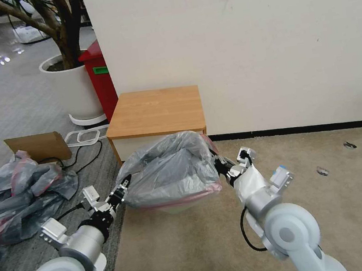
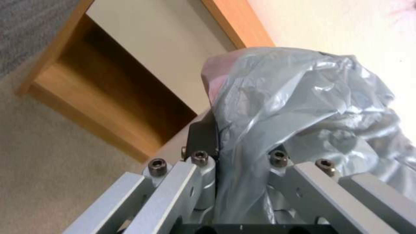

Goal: Pick up the garbage bag from the table and place it over the trash can.

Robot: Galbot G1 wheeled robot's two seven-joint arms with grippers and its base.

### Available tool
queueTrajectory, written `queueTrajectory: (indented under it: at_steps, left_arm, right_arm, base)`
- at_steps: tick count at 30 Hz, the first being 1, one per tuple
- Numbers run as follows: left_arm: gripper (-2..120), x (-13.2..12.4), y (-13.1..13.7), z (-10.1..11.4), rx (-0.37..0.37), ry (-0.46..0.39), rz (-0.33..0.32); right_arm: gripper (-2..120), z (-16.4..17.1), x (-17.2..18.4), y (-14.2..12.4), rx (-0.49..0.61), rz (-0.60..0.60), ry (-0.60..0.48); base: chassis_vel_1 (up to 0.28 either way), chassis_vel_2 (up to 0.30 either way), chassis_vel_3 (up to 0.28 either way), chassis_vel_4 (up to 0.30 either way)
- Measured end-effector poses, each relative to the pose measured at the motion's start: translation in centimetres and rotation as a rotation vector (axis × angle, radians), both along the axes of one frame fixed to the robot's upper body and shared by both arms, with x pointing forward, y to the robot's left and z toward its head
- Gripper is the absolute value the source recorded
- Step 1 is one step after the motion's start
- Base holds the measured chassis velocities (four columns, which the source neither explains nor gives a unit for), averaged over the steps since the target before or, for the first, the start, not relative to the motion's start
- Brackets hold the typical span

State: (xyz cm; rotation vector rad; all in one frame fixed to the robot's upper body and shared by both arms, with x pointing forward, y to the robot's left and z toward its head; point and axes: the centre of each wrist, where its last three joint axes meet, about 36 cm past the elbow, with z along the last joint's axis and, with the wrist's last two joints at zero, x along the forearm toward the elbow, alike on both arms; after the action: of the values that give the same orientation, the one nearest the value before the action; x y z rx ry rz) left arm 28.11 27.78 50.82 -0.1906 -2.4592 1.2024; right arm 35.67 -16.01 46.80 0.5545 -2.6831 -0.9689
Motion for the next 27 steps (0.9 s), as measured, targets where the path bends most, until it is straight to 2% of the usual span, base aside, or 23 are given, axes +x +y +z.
queueTrajectory:
  at_steps: [6,13,18,27]
  left_arm:
    - [9,-0.1,-0.1,0.1,-0.007,0.005,-0.015]
    - [9,0.0,0.0,0.1,-0.003,0.008,-0.009]
    - [9,0.5,0.3,-0.3,0.005,0.031,0.020]
    - [9,0.6,0.4,-0.7,-0.016,0.062,0.033]
  right_arm:
    - [0,-0.3,1.4,-0.1,-0.042,0.020,-0.030]
    - [0,1.0,0.4,-0.6,-0.055,0.054,-0.008]
    - [0,1.8,-0.9,-0.5,0.053,0.035,0.091]
    - [0,1.3,-0.9,-0.4,0.149,-0.052,0.110]
  base:
    - [0.000,0.000,0.000,0.000]
    - [0.000,0.000,0.000,0.000]
    - [0.000,0.000,0.000,0.000]
    - [0.000,0.000,0.000,0.000]
